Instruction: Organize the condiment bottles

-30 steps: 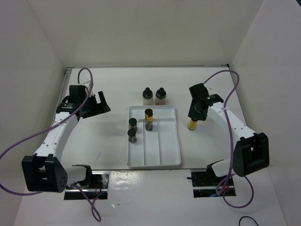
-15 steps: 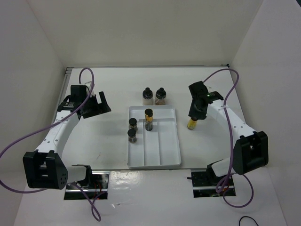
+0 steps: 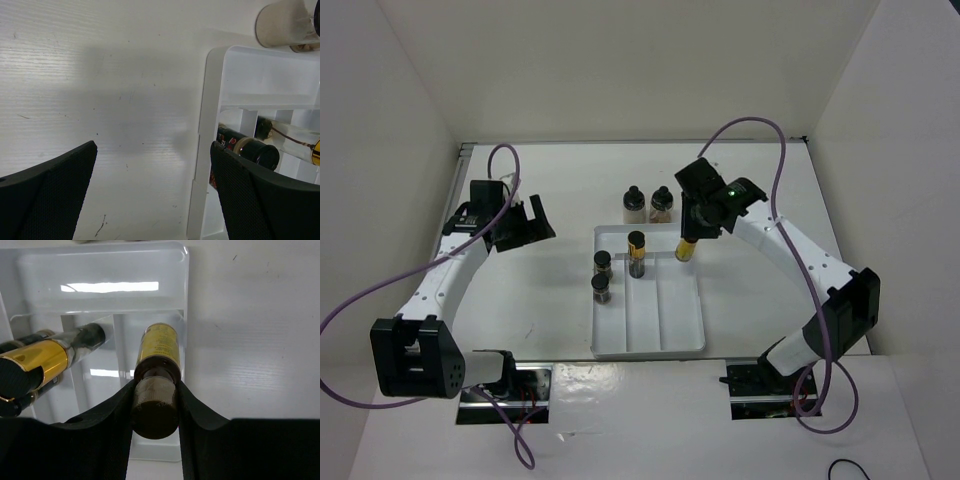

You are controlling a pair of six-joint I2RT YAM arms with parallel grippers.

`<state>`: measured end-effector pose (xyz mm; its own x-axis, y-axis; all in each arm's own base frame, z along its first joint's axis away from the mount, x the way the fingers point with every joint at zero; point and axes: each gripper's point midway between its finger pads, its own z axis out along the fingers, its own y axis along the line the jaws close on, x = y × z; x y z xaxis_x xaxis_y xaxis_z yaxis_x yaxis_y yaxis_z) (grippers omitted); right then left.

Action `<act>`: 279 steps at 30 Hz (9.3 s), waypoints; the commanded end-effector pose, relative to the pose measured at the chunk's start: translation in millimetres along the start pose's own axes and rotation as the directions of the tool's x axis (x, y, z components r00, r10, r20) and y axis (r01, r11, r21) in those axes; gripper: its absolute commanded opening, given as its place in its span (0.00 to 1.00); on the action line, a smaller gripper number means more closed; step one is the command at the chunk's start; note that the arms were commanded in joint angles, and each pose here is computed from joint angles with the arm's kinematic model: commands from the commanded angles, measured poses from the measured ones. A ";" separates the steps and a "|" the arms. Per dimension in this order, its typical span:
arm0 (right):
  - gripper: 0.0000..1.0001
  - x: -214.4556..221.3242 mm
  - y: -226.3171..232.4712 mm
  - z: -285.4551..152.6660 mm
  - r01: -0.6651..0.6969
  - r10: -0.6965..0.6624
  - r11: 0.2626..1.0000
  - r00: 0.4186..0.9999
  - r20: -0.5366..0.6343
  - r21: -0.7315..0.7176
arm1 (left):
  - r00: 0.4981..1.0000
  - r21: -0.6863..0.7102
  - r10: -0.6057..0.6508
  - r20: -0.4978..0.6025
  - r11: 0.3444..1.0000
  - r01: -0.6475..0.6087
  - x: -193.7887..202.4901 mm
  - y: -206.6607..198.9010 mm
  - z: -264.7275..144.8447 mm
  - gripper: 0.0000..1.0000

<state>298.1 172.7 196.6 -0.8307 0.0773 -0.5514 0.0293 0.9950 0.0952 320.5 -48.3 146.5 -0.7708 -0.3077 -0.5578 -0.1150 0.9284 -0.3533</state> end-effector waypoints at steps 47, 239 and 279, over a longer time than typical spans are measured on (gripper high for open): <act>0.89 -56.4 36.2 -18.5 0.016 -0.006 0.999 0.983 0.185 -0.048 | 0.969 0.185 0.151 0.197 0.965 -0.188 -102.7 -58.0 -18.1 1.00; 0.51 -100.8 58.7 153.8 0.239 -0.188 0.948 0.954 0.235 -0.210 | 0.926 -0.028 0.281 0.252 0.959 -0.283 -92.2 -131.1 27.5 1.00; 0.00 -123.3 118.8 36.4 0.447 -0.340 0.863 0.859 0.383 -0.235 | 0.948 -0.109 0.208 0.242 0.976 -0.186 -93.7 -77.0 24.7 1.00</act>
<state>424.9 292.1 198.6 -0.5725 -0.2718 -0.7735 -0.4823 0.8746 0.0497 418.5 -99.9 186.1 -0.6503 -0.1243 -0.7495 -0.0323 0.9902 -0.1362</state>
